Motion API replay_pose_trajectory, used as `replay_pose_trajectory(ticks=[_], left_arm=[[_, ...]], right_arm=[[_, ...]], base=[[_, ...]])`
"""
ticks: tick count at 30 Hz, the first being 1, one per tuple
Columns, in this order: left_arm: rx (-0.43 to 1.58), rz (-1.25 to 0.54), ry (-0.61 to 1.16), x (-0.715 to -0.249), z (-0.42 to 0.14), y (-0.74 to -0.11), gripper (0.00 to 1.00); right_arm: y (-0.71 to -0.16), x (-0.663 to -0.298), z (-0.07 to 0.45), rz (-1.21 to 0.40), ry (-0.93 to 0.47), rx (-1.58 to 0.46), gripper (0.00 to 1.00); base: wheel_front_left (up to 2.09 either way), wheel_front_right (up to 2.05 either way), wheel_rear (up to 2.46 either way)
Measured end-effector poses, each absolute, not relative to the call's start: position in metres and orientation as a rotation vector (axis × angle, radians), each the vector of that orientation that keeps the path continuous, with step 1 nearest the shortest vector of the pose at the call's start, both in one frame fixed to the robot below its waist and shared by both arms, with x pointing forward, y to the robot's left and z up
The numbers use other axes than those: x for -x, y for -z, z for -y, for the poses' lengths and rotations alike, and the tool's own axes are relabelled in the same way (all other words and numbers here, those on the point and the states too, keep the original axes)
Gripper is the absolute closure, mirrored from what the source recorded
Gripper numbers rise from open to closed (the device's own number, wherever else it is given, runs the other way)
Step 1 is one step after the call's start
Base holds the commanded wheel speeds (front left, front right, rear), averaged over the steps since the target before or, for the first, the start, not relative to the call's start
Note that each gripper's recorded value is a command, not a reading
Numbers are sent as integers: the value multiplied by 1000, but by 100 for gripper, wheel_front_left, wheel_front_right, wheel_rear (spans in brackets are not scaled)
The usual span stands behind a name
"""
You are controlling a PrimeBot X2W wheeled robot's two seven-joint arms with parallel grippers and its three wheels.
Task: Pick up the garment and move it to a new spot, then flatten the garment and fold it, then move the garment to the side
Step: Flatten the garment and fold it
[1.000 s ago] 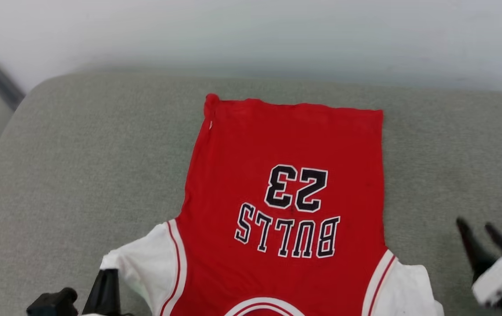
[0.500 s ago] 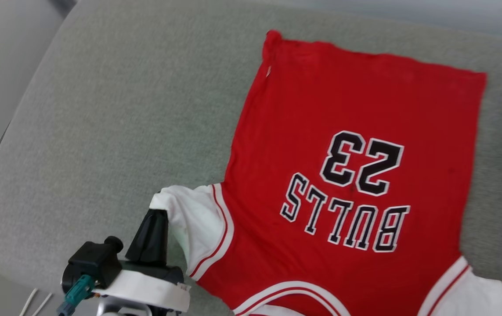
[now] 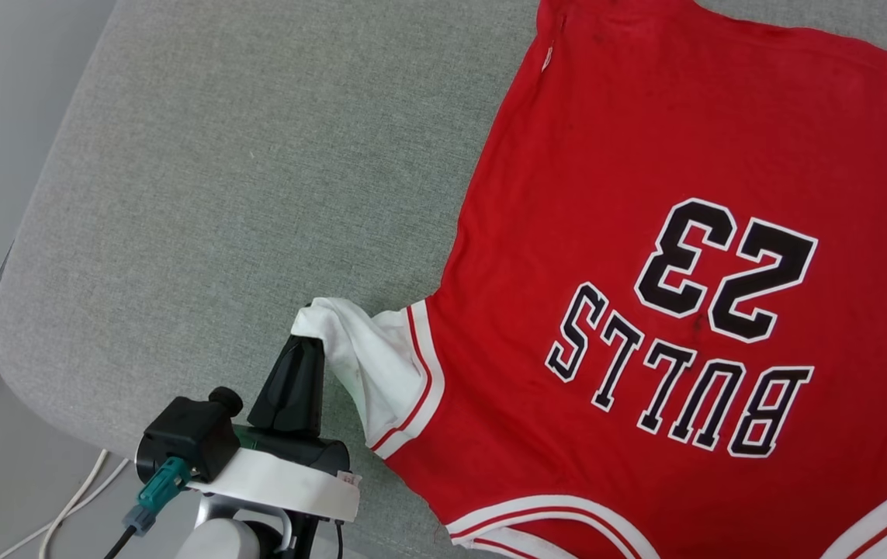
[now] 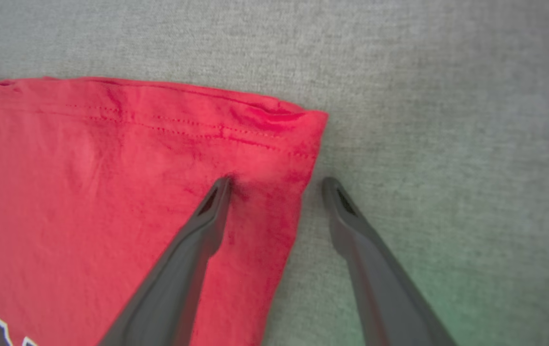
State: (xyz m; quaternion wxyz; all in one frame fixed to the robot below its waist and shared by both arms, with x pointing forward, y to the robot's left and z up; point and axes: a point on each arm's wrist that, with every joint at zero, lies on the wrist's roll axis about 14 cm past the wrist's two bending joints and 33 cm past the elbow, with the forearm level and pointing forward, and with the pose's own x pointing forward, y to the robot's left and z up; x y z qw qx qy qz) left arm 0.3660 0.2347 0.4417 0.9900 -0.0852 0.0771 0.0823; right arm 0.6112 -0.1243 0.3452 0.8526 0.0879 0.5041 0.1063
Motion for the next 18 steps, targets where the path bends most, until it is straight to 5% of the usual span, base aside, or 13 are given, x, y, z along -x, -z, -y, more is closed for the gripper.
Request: replay_pose_trajectory(ticks=[1, 18], left_arm=[[173, -156, -166, -366, -235, -441, 100], [173, -109, -167, -343, -245, -456, 100]], right_arm=[[-345, -611, 125, -1072, -221, -185, 100], [-437, -585, 159, -895, -208, 135, 100]], base=[[0, 0, 0], [0, 0, 0]])
